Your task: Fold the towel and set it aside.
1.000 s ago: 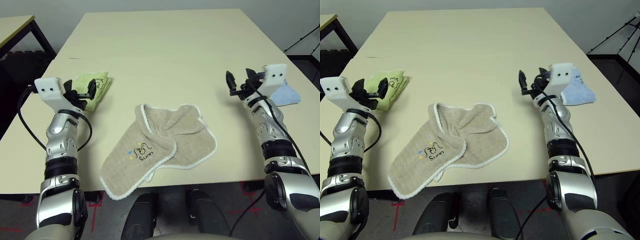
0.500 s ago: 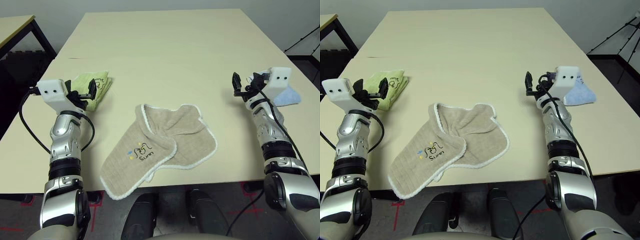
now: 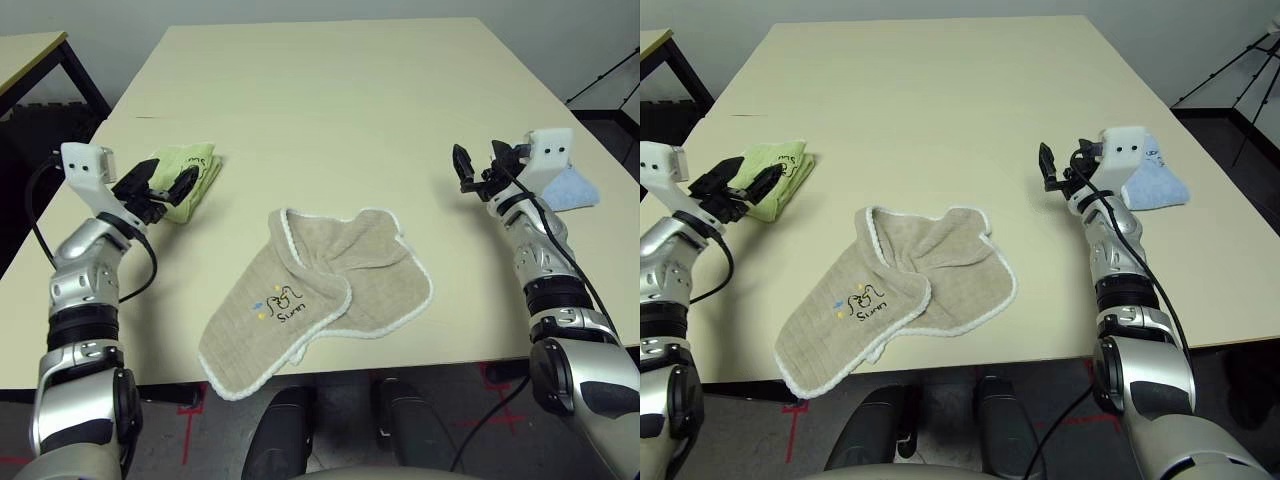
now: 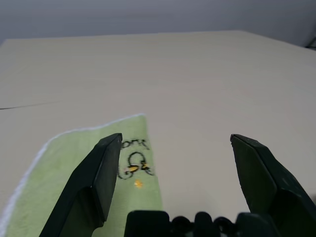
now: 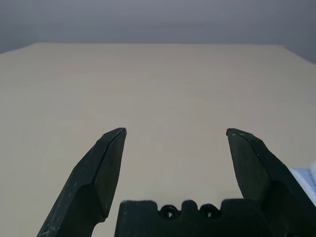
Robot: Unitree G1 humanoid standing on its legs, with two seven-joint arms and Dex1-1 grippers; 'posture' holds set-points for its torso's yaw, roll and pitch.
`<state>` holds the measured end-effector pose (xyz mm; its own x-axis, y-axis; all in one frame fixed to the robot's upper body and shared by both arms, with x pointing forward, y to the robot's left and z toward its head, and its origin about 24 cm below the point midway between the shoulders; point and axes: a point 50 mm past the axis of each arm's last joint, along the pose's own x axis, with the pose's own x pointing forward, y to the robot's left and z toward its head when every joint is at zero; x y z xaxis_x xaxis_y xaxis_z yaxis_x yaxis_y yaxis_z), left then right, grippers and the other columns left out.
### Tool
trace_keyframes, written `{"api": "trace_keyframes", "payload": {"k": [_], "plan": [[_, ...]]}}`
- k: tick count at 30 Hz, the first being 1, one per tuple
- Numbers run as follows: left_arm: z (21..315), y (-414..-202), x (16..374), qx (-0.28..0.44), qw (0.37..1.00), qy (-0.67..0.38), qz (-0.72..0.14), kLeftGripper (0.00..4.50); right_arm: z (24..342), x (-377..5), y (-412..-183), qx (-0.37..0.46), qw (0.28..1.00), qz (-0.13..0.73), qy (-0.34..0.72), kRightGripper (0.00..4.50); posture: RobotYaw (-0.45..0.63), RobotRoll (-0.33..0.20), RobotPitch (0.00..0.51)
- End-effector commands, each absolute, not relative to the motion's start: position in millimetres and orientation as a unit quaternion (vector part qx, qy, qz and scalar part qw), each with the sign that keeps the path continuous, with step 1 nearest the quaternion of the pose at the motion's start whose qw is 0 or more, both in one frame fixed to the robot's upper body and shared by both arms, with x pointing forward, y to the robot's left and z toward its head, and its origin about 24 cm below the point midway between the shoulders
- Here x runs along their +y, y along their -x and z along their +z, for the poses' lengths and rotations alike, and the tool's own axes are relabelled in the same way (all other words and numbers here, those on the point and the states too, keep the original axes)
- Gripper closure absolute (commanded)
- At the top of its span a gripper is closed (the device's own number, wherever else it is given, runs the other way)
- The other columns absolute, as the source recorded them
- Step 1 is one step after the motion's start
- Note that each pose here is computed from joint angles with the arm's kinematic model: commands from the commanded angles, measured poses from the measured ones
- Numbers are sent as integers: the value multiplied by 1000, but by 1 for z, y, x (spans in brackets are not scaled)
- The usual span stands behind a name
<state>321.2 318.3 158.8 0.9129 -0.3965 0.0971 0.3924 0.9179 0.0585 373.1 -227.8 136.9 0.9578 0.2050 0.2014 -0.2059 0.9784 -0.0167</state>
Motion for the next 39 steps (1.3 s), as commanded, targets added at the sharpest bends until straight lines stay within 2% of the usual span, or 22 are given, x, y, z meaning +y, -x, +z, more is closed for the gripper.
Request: {"api": "trace_keyframes", "payload": {"k": [1, 10, 17, 28, 39], "plan": [[153, -315, 313, -21, 963, -41, -265, 43, 138, -228, -374, -86, 987, 135, 9, 63, 49, 0, 114], [154, -302, 285, 29, 900, -101, -423, 43, 152, -229, -379, -26, 953, 296, 49, 63, 76, 0, 139], [149, -299, 271, 35, 864, -129, -486, 43, 161, -233, -382, 20, 933, 355, 64, 63, 58, 0, 146], [153, -302, 269, -14, 842, -166, -513, 43, 185, -216, -393, 105, 906, 398, 101, 63, 36, 0, 142], [153, -295, 273, -17, 846, -152, -511, 43, 189, -199, -392, 251, 830, 462, 188, 63, 65, 0, 153]]}}
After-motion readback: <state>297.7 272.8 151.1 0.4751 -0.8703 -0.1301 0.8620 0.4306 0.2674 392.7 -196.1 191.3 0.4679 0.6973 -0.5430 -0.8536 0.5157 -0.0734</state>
